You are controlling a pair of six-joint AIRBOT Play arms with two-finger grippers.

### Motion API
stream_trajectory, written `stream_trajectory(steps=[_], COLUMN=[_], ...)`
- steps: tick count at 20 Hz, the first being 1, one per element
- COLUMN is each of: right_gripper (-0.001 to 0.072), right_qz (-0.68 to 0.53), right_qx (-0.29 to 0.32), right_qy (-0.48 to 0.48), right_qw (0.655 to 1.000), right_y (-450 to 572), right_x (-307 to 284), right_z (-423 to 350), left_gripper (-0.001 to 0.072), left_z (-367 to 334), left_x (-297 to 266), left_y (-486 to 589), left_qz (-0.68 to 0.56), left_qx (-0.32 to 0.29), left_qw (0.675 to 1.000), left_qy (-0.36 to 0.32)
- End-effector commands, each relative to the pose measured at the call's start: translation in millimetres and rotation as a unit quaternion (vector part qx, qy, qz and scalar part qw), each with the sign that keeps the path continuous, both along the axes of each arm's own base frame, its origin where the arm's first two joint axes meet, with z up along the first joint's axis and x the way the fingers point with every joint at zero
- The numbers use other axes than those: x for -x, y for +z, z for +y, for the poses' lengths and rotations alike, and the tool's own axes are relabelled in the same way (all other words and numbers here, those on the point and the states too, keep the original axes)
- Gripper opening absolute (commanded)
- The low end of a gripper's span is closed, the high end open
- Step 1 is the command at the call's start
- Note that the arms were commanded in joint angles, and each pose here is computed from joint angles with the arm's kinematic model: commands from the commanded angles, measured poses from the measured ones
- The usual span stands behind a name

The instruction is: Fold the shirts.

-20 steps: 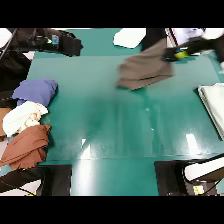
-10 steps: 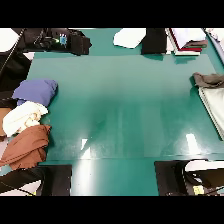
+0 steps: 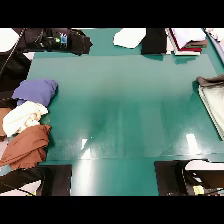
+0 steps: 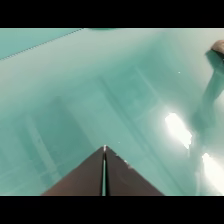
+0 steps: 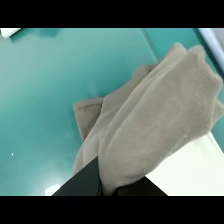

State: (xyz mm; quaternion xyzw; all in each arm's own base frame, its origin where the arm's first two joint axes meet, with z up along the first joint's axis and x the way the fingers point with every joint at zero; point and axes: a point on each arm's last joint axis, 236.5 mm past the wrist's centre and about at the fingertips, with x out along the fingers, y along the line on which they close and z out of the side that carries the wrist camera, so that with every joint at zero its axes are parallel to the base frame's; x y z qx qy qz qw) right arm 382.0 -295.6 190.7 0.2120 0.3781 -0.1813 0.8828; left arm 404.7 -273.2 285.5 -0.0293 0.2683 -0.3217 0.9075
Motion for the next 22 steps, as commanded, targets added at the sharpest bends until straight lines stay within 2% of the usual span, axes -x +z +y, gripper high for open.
stream_trajectory(steps=[1,5,6,7,8,9,12,15,19,22], right_gripper=[0.0013,0.0014,0.0054,0.0261,0.0498,0.0605,0.0605,0.0605,0.0604,0.0604], right_qz=[0.041,0.074,0.083,0.091,0.098,0.104,0.105,0.052,-0.057,-0.082], right_qx=[0.005,-0.027,-0.038,-0.049,-0.06,-0.07,-0.082,-0.075,-0.103,-0.089], right_qy=[-0.02,-0.033,-0.036,-0.04,-0.047,-0.053,-0.073,-0.07,0.033,0.149], right_qw=[0.999,0.996,0.995,0.994,0.992,0.991,0.988,0.993,0.992,0.981], right_y=[0,-13,-21,-29,-39,-47,-59,-42,12,38], right_x=[36,64,71,77,83,90,105,91,25,-15], right_z=[-7,-10,-9,-8,-9,-8,-8,2,82,177], left_gripper=[0.003,0.003,0.003,0.003,0.003,0.003,0.003,0.003,0.0031,0.003], left_z=[1,1,1,1,1,2,2,2,2,2], left_x=[0,0,0,0,0,0,-1,-1,-1,-2], left_y=[-2,-2,-2,-2,-2,-2,-2,-2,-2,-1], left_qz=[0.0,-0.008,-0.008,-0.008,-0.009,-0.009,-0.01,-0.01,-0.01,-0.012], left_qx=[-0.007,-0.015,-0.015,-0.015,-0.016,-0.017,-0.018,-0.018,-0.017,-0.016], left_qw=[1.0,1.0,1.0,1.0,1.0,1.0,1.0,1.0,1.0,1.0], left_qy=[-0.002,-0.007,-0.007,-0.007,-0.007,-0.006,-0.006,-0.006,-0.006,-0.004])
